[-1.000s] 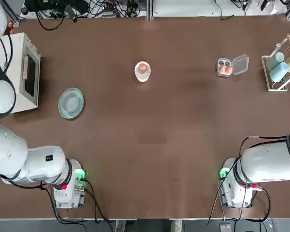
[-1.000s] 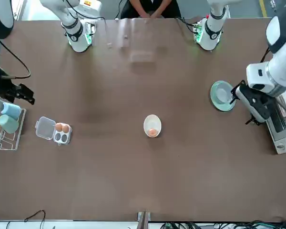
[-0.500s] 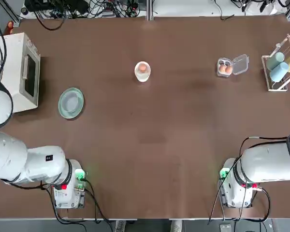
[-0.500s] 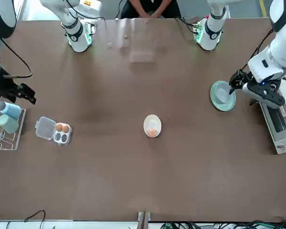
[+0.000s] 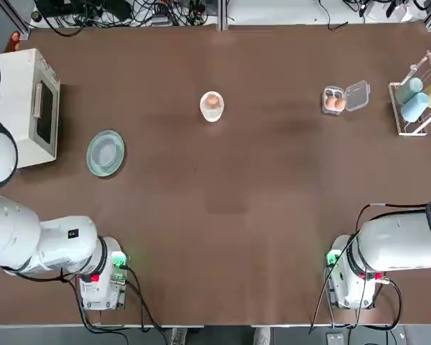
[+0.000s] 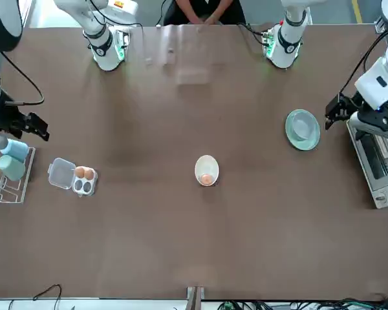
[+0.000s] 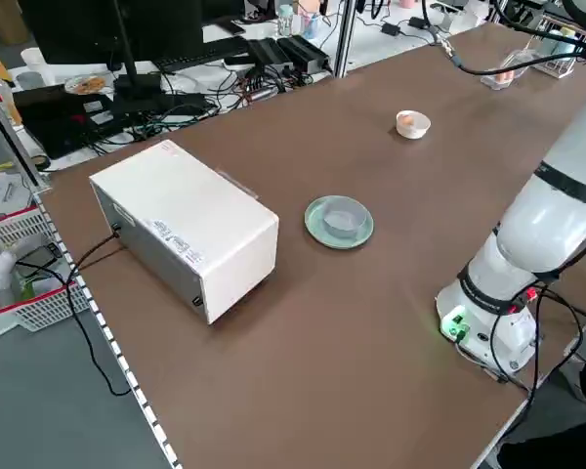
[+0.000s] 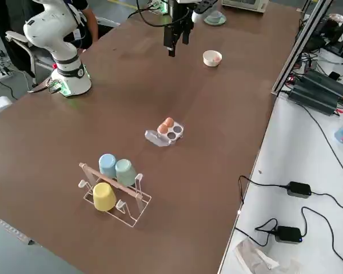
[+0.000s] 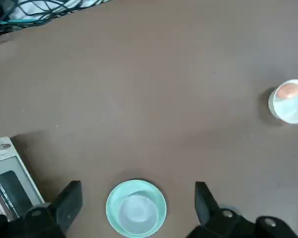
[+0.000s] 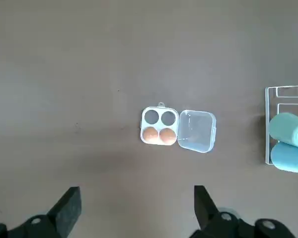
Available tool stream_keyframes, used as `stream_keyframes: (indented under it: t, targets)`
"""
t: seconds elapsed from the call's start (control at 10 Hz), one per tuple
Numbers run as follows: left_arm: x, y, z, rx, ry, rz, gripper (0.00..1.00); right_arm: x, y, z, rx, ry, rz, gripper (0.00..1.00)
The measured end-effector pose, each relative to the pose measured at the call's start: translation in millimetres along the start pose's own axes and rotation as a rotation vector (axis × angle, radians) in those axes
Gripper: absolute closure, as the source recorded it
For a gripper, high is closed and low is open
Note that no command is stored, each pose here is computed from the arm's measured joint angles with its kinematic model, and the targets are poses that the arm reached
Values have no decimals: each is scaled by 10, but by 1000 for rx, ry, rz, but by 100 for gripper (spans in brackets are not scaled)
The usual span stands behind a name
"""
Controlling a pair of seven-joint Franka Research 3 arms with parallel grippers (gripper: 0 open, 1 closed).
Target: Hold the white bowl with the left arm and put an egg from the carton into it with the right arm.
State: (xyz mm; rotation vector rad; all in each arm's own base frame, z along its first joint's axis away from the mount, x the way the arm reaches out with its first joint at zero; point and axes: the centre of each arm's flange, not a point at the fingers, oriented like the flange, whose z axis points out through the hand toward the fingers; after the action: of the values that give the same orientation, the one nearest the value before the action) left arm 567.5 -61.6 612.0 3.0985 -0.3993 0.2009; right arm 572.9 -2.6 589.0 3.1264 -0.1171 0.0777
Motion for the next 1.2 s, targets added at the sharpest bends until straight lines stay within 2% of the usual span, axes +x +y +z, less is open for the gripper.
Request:
stream_keyframes:
  t: [0.2, 1.2]
  targets:
    - [-6, -7, 52, -5, -30, -92, 0, -10, -13, -32, 1, 6, -2, 0]
    - [-60, -238, 45, -2, -56, -151, 0, -16, -48, -43, 2, 8, 11, 0]
